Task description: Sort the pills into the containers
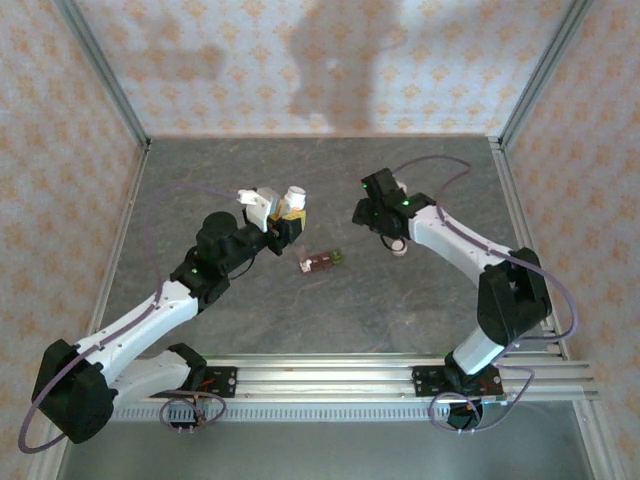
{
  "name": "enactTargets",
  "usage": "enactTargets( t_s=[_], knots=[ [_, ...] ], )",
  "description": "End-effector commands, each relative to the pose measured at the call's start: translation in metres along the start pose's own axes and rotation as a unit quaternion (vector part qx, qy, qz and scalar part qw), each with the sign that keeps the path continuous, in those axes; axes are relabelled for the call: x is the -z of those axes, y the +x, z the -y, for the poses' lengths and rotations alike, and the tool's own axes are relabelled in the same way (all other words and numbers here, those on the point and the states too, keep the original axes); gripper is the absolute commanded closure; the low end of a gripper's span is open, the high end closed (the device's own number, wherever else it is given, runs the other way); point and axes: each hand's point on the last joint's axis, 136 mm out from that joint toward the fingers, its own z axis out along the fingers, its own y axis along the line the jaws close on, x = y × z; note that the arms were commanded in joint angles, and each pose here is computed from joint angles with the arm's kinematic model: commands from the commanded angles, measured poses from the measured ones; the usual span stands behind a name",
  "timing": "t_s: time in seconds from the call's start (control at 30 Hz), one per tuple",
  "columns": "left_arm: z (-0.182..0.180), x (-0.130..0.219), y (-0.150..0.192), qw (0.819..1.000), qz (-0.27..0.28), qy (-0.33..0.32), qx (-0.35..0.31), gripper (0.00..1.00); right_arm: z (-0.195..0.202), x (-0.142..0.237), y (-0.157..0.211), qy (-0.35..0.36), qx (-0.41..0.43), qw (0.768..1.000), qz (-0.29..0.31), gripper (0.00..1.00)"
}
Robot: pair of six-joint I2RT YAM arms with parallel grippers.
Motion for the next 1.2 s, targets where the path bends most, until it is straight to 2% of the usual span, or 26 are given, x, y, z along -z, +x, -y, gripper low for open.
enactTargets(
  t_s=[0.0,0.2,0.4,0.57,0.6,1.07,1.17],
  knots=[
    [0.007,0.008,-0.058,0.993,0.11,0.009,-0.03,1.0,0.039,0.01,-0.004,0.061,0.005,0.998,0.002,0.31],
    [0.012,0.008,-0.075,0.985,0.158,0.022,-0.062,1.0,0.074,-0.002,-0.006,0.117,0.01,0.993,-0.022,0.3],
    [0.012,0.004,-0.063,0.978,0.184,0.027,-0.093,1.0,0.084,-0.016,-0.001,0.148,0.029,0.987,-0.048,0.28],
    [0.01,0.002,-0.051,0.978,0.182,0.027,-0.093,1.0,0.09,-0.027,0.007,0.166,0.037,0.983,-0.069,0.28],
    [0.011,0.005,-0.057,0.975,0.197,0.03,-0.094,1.0,0.092,-0.029,0.008,0.172,0.038,0.982,-0.072,0.28],
    [0.016,0.007,-0.055,0.977,0.191,0.045,-0.085,1.0,0.1,-0.063,0.024,0.179,0.043,0.976,-0.117,0.3],
    [0.015,0.005,-0.048,0.98,0.175,0.045,-0.08,1.0,0.104,-0.068,0.027,0.179,0.037,0.976,-0.121,0.31]
  ],
)
